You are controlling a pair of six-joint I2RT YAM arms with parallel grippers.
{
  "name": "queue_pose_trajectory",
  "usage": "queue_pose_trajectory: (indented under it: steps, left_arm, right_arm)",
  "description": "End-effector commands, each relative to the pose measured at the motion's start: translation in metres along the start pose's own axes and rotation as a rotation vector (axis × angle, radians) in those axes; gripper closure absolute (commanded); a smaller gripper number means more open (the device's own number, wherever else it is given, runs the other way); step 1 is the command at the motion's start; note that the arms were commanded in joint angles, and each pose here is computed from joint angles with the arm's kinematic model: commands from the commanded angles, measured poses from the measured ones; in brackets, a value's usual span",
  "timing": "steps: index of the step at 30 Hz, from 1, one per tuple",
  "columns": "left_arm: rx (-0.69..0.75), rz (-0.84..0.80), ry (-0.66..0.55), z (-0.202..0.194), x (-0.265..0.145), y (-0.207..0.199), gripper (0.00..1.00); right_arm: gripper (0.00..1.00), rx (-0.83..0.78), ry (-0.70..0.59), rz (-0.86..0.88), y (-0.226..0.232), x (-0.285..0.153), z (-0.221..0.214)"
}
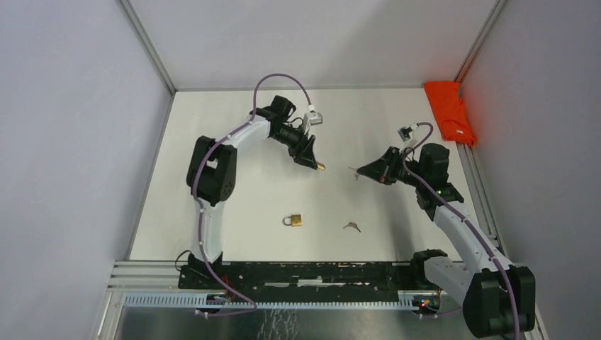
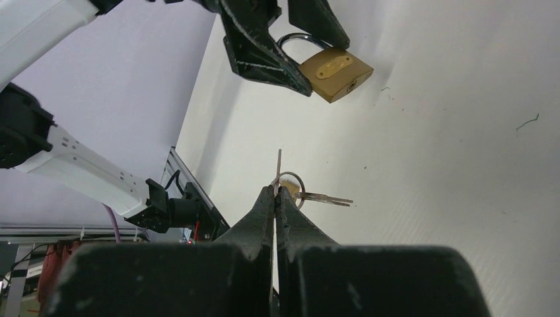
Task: Unlock with the key
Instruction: Place the lock at the center of the board.
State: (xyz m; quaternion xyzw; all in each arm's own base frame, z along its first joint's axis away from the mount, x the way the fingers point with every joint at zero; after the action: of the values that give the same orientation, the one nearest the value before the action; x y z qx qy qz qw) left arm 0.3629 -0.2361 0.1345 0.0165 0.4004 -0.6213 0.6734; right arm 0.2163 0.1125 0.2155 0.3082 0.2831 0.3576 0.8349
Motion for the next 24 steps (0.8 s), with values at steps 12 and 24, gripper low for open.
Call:
queue_pose_trajectory:
  steps: [12,24]
  left_arm:
    - [-0.436,-0.129,-0.106,0.007,-0.001,0.044,0.86]
    - [-0.5,0.025,-0.087,-0.005,0.003,0.065,0.83]
  right_arm:
    - [1.0,-0.052,-0.045,0.065,0.001,0.002,0.017]
    - [1.0,-0.071,-0.058,0.083,0.003,-0.001,0.017]
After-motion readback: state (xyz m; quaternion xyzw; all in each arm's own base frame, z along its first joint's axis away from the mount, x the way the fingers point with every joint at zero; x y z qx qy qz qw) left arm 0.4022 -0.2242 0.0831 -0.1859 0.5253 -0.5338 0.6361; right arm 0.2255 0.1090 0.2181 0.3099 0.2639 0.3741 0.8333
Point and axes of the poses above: each gripper's point midway between its finger pads, its own x axis out along the fingers, its own y axis along the line the jaws close on, z = x × y, the point moved 8 cm from there along -x, back along the fingers, and after that the axes turned 4 degrees about -x, right-handed, at the moved point
